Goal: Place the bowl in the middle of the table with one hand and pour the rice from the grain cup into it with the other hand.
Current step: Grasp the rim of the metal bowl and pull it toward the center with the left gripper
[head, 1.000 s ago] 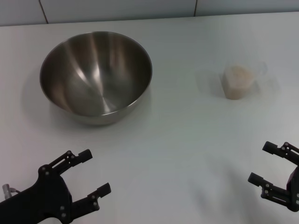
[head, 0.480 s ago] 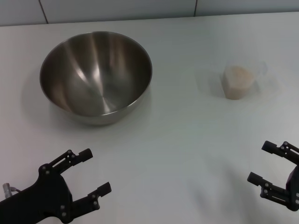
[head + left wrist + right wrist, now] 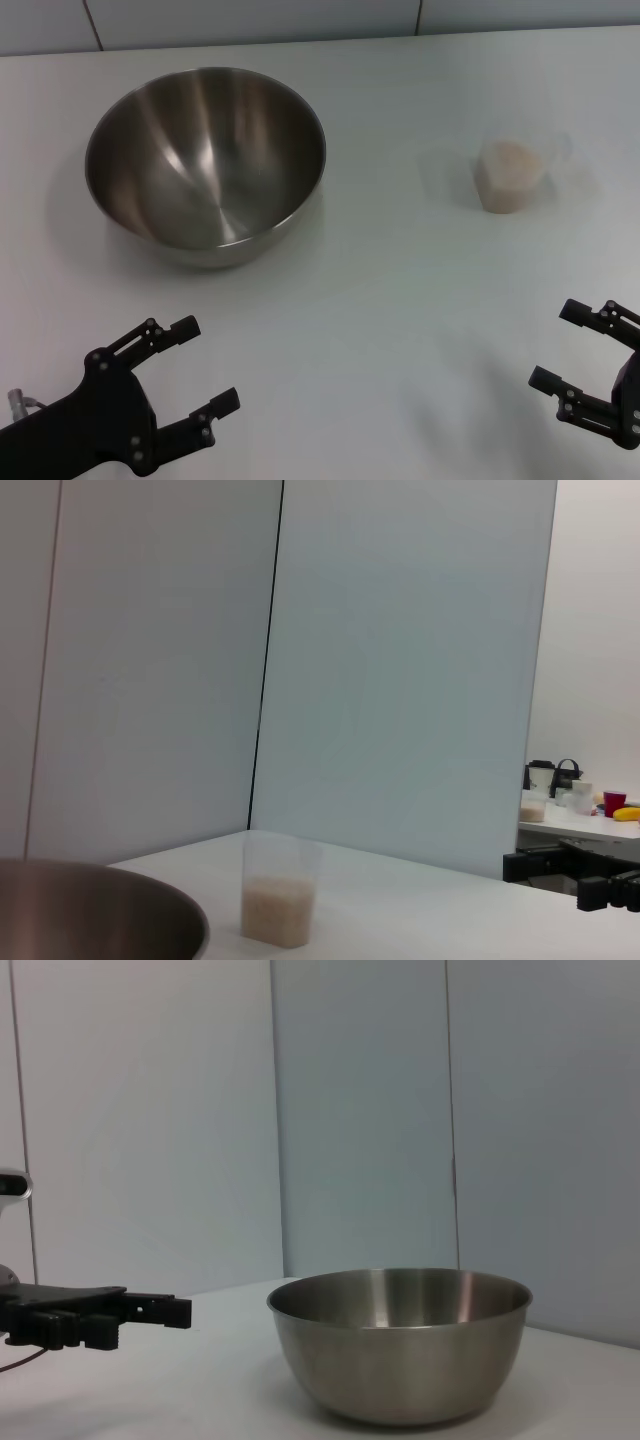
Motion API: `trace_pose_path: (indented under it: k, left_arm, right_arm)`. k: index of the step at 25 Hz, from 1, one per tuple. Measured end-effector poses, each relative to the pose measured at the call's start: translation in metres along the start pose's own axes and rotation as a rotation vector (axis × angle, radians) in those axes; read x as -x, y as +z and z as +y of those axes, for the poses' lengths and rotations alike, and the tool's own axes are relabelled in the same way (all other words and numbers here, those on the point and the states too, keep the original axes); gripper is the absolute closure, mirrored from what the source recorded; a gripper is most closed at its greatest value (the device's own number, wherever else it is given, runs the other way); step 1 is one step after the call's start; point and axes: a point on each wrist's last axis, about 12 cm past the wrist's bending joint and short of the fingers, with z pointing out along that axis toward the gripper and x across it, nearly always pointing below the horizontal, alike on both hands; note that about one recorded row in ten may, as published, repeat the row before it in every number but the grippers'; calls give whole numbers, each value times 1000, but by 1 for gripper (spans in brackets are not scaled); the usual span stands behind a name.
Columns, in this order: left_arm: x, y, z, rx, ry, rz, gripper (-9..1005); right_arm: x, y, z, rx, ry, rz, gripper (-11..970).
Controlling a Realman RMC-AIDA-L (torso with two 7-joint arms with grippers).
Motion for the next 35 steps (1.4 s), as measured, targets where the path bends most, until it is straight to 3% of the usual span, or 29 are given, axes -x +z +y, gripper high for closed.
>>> trace_pose_path:
  k: [35]
  left_arm:
    - [1,1,1,-3,1,-1,169]
  right_arm:
    - [0,1,0,1,-16,-3,176]
